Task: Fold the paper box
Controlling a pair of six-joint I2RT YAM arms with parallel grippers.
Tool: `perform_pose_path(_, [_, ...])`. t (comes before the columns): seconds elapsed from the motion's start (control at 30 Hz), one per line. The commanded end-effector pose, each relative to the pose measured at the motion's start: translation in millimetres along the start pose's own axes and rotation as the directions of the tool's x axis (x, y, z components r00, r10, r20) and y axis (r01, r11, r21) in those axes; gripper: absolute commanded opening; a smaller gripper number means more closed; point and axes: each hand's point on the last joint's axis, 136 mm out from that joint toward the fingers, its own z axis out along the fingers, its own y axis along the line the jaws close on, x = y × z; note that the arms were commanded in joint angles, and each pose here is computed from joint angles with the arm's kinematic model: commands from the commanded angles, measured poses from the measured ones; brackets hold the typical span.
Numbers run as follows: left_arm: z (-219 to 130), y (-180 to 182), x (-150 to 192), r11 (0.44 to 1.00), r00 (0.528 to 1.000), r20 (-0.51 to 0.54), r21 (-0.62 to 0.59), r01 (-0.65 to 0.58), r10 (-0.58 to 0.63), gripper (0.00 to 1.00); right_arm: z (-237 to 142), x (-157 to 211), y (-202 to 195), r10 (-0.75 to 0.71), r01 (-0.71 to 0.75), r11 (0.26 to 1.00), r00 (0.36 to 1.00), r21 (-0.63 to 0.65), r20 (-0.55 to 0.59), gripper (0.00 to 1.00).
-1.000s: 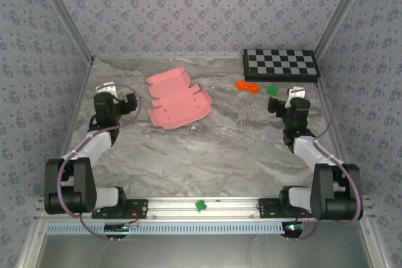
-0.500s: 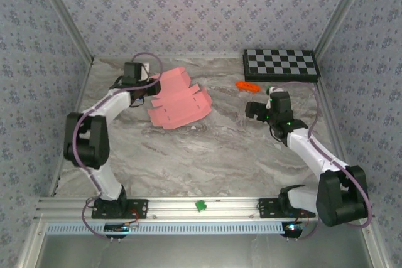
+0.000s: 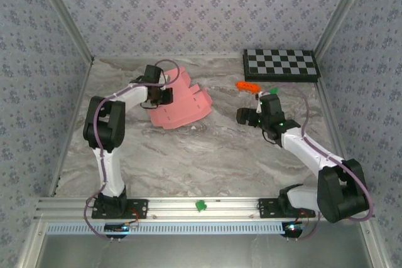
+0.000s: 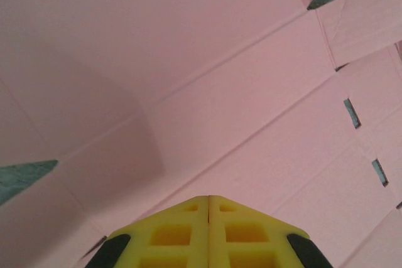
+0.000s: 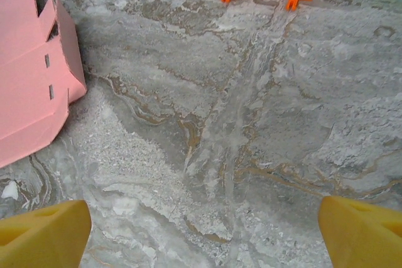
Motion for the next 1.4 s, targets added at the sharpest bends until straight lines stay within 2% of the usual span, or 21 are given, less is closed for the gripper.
perform_pose_path(0.0, [2.1,-2.2,16.8,0.999,0.998,-0.042,-0.016,0.036,-0.037,0.06,2.3,-0.1,7.3,0.014,-0.015,1.000,1.000,-0.015,-0.018,0.93])
perform_pose_path(0.3, [9.0,-10.6,53.7,0.996,0.991,-0.107,-0.056,0.069,-0.075,0.05,9.8,4.5,21.2,0.006,-0.008,0.998,0.999,-0.055,-0.043,0.83])
perform_pose_path(0.5, [9.8,-31.3,79.7,0.989,0.982,-0.131,-0.076,0.129,-0.138,0.05,16.2,12.0,34.6,-0.016,0.009,0.997,0.997,-0.079,-0.080,0.78])
perform_pose_path(0.63, [12.6,-59.7,102.0,0.987,0.975,-0.154,-0.051,0.152,-0.159,0.05,19.1,17.0,43.7,-0.031,0.023,0.995,0.995,-0.095,-0.090,0.74])
perform_pose_path(0.8, [10.3,-108.4,117.4,0.991,0.977,-0.171,0.018,0.133,-0.128,0.05,23.9,23.2,56.0,-0.046,0.032,0.991,0.993,-0.126,-0.109,0.61])
perform_pose_path(0.93, [-4.2,-130.1,103.7,0.990,0.984,-0.135,0.066,0.125,-0.116,0.07,26.3,24.5,67.9,-0.049,0.031,0.987,0.992,-0.158,-0.115,0.51])
perform_pose_path(1.07, [-27.5,-134.6,74.9,0.993,0.995,-0.059,0.079,0.087,-0.082,0.08,32.8,23.3,83.1,-0.044,0.018,0.980,0.991,-0.199,-0.124,0.42])
perform_pose_path(1.13, [-33.3,-128.2,60.6,0.995,0.997,-0.037,0.074,0.067,-0.065,0.07,37.9,23.3,93.2,-0.046,0.015,0.975,0.990,-0.220,-0.134,0.34])
perform_pose_path(1.2, [-36.1,-116.0,45.2,0.997,0.998,-0.022,0.060,0.056,-0.055,0.00,44.9,22.6,105.1,-0.040,0.004,0.970,0.988,-0.242,-0.146,0.24])
perform_pose_path(1.37, [-28.4,-73.8,9.5,0.999,0.999,0.009,0.023,0.040,-0.040,0.00,65.9,28.3,129.9,-0.015,-0.039,0.959,0.982,-0.282,-0.186,0.11])
